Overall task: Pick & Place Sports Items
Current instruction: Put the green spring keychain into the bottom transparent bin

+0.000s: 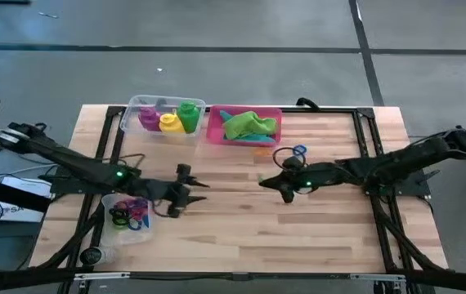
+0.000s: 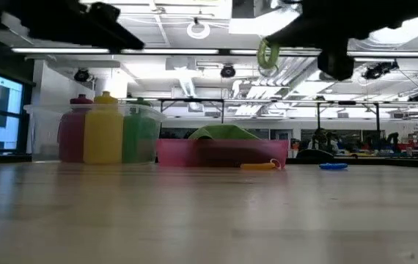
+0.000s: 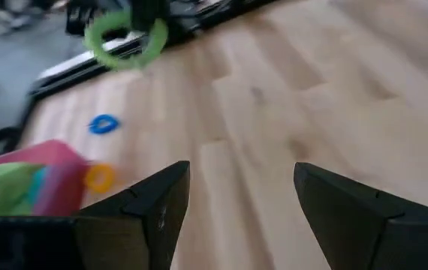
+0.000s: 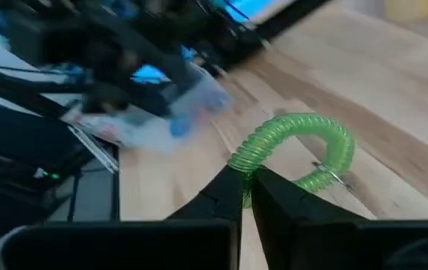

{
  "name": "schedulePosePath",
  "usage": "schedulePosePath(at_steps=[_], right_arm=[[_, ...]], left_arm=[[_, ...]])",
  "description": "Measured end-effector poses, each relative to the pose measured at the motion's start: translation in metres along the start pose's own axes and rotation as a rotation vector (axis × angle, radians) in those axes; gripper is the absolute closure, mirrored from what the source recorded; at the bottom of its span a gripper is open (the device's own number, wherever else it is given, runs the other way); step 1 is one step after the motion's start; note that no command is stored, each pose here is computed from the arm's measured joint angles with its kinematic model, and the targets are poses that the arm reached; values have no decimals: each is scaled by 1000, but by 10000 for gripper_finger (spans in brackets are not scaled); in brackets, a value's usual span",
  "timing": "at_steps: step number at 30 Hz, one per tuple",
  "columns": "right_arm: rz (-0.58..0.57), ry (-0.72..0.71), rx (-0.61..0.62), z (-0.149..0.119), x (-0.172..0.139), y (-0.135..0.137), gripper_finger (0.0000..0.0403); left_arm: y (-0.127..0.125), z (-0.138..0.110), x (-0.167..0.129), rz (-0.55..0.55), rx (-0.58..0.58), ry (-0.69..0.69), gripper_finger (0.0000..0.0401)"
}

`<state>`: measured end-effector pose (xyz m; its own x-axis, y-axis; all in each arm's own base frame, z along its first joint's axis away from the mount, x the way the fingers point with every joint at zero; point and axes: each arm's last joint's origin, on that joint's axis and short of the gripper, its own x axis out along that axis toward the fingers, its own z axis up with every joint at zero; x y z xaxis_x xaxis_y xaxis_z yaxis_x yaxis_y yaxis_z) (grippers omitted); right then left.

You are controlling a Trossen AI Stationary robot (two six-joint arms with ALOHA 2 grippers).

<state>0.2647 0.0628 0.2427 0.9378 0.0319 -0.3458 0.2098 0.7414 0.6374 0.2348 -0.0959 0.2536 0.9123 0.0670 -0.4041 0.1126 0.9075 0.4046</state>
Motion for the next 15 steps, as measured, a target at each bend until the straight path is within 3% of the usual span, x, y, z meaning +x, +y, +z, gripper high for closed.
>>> schedulePosePath(at_steps=[7,15], right_arm=[[47,-100,-53,3,0,10,402],[107,-111,-64,-2,16,11,402]], left_arm=[[-12,-3,39,212,-33,-11,208],[-12,0,66,272,-190,-161,208]])
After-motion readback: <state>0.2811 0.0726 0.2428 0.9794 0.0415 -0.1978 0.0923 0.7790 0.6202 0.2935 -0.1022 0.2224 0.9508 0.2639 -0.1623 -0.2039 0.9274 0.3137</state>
